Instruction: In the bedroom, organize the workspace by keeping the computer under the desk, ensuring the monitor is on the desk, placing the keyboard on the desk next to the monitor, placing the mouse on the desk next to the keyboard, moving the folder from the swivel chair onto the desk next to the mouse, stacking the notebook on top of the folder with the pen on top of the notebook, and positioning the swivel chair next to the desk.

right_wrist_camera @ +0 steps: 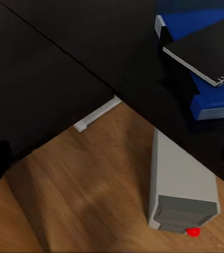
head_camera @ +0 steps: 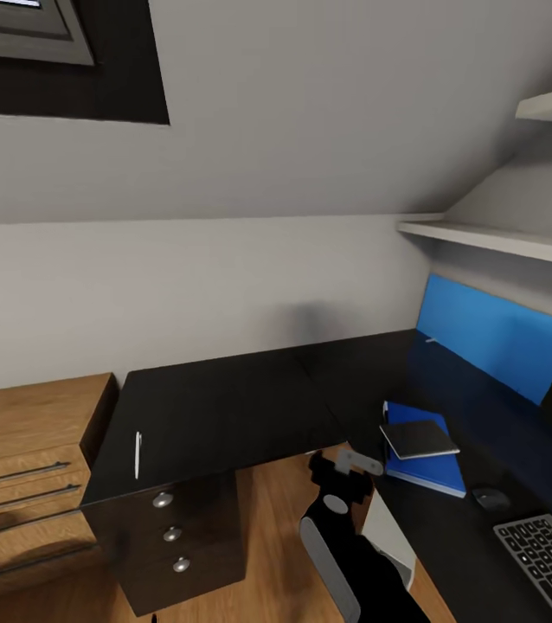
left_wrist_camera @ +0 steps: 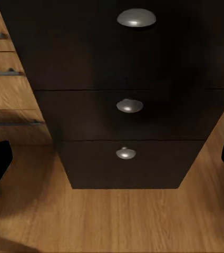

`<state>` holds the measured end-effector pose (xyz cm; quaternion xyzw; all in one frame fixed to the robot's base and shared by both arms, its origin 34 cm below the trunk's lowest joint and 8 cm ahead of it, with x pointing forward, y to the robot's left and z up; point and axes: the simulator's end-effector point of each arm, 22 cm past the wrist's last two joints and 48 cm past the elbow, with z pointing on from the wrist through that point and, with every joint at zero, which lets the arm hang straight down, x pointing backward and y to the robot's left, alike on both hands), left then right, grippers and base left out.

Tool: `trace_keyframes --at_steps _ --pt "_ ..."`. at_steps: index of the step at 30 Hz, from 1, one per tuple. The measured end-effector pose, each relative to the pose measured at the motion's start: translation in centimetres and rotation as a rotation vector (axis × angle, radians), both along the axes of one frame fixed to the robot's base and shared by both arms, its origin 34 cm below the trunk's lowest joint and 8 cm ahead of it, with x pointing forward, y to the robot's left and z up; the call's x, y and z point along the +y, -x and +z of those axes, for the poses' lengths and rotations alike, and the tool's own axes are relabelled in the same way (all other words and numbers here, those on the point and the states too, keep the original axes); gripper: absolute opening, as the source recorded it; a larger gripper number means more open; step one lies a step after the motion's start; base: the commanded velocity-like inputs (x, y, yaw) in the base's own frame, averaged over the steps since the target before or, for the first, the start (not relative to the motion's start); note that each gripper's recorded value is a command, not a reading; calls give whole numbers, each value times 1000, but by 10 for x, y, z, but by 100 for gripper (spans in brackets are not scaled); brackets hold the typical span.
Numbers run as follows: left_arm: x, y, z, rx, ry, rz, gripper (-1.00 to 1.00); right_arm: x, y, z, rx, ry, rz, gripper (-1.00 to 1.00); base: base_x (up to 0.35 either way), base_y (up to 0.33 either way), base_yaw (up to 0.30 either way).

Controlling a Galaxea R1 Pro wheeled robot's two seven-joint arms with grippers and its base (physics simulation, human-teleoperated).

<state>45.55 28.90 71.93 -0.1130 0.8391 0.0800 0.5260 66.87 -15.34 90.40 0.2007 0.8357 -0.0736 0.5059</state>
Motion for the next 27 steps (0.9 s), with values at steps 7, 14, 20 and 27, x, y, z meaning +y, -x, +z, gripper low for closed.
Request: trace_keyframes --at_steps 7,14,20,27 --pt "10 15 11 29 47 48 100 -9 2 5 33 3 -13 100 0 0 0" --pt "18 23 6 105 63 59 100 -8 2 15 14 -2 -15 100 0 0 35" --pt "24 25 4 120 73 71 100 22 4 18 -3 23 67 100 0 0 205" --pt "24 27 2 127 76 75 100 38 8 12 6 48 113 100 0 0 257"
